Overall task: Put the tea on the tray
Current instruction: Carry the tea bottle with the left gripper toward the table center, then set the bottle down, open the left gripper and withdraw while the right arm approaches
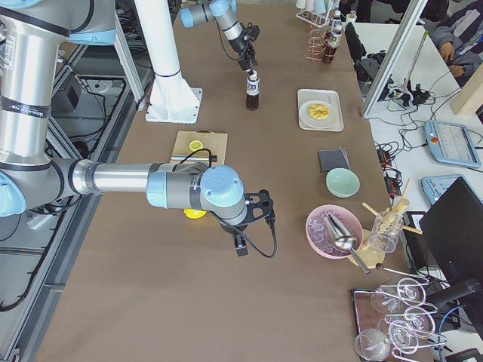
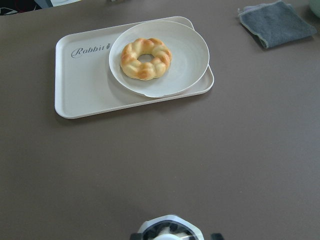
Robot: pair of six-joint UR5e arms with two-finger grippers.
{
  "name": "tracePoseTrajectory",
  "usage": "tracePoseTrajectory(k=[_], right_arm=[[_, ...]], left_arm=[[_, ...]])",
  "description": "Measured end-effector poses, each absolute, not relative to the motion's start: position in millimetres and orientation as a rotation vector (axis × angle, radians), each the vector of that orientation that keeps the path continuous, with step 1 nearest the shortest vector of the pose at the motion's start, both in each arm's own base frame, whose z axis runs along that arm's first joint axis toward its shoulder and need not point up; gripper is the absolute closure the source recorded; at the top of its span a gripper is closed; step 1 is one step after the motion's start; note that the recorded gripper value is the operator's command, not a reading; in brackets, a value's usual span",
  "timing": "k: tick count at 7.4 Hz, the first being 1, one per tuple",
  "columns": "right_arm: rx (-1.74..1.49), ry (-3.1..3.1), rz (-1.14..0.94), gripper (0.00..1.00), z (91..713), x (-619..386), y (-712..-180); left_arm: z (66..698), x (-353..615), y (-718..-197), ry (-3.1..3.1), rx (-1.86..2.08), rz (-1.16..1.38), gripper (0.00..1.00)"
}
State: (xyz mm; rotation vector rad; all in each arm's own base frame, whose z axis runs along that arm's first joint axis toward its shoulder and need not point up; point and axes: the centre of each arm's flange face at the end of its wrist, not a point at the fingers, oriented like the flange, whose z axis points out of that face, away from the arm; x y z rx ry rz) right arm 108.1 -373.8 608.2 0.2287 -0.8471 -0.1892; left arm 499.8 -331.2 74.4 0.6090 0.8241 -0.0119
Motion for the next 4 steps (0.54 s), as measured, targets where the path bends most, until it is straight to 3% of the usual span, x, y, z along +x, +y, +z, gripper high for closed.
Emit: tracePoseTrajectory(k=[4], right_arm=[[0.26,-0.932,-0.043,0.0,502.1,2.5,-406.8]], left_arm=[[111.1,407.5,-373.4,0.825,0.581,0.048,0.2]])
